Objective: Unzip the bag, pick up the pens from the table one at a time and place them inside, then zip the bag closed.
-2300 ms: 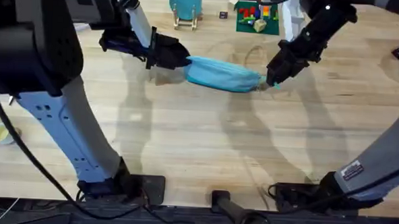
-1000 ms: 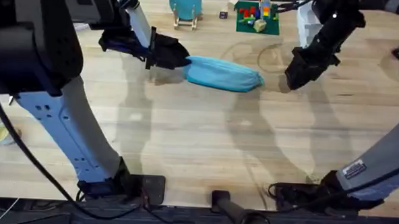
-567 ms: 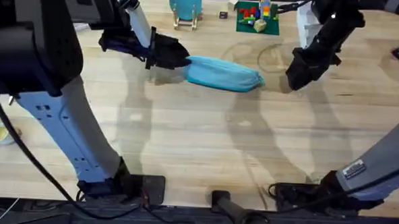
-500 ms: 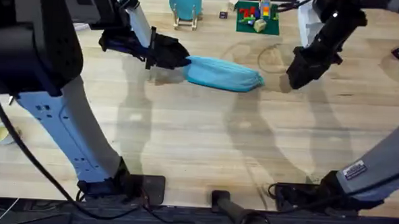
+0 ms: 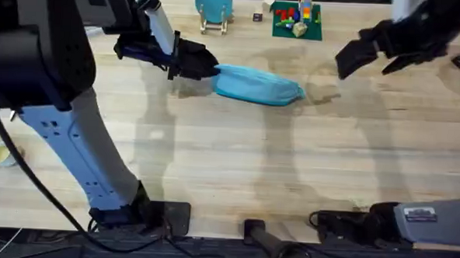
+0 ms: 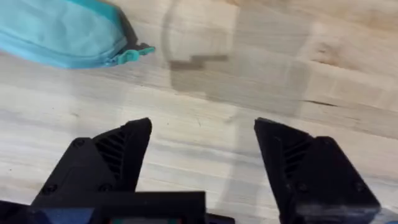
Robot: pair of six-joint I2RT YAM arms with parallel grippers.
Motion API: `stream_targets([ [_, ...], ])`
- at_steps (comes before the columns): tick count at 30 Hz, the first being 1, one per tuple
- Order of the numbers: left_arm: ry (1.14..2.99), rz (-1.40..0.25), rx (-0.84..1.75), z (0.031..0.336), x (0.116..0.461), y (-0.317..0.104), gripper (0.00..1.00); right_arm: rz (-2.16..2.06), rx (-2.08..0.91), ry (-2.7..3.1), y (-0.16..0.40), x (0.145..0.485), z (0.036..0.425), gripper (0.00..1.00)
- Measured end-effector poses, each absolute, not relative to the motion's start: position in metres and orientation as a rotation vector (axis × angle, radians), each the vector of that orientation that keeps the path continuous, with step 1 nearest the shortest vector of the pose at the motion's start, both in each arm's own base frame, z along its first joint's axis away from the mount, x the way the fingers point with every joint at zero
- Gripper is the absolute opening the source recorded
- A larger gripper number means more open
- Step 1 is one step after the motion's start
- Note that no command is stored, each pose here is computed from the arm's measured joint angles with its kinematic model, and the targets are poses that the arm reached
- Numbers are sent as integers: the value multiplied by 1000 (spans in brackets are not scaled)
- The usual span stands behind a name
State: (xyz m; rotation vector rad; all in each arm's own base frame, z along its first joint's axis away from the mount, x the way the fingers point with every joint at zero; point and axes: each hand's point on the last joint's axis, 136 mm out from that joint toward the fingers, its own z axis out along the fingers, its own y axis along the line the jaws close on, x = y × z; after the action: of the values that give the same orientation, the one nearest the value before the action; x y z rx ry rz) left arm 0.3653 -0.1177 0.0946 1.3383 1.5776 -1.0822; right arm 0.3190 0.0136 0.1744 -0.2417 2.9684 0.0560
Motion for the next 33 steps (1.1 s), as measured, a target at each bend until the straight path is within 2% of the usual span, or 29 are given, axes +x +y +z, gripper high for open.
stream_targets([
  [10,1578,-1082,1338,95,365,-118,41,136,-258,2739,26,295,241,998],
  [16,1578,-1082,1338,95,365,-118,41,319,-357,2678,51,287,253,998],
  [20,1578,-1082,1338,95,365,-118,41,449,-525,2623,75,281,257,998],
  [27,1578,-1082,1339,95,365,-118,54,524,-696,2560,99,274,261,997],
  [33,1597,-1061,1339,92,367,-110,944,523,-715,2552,100,274,261,997],
])
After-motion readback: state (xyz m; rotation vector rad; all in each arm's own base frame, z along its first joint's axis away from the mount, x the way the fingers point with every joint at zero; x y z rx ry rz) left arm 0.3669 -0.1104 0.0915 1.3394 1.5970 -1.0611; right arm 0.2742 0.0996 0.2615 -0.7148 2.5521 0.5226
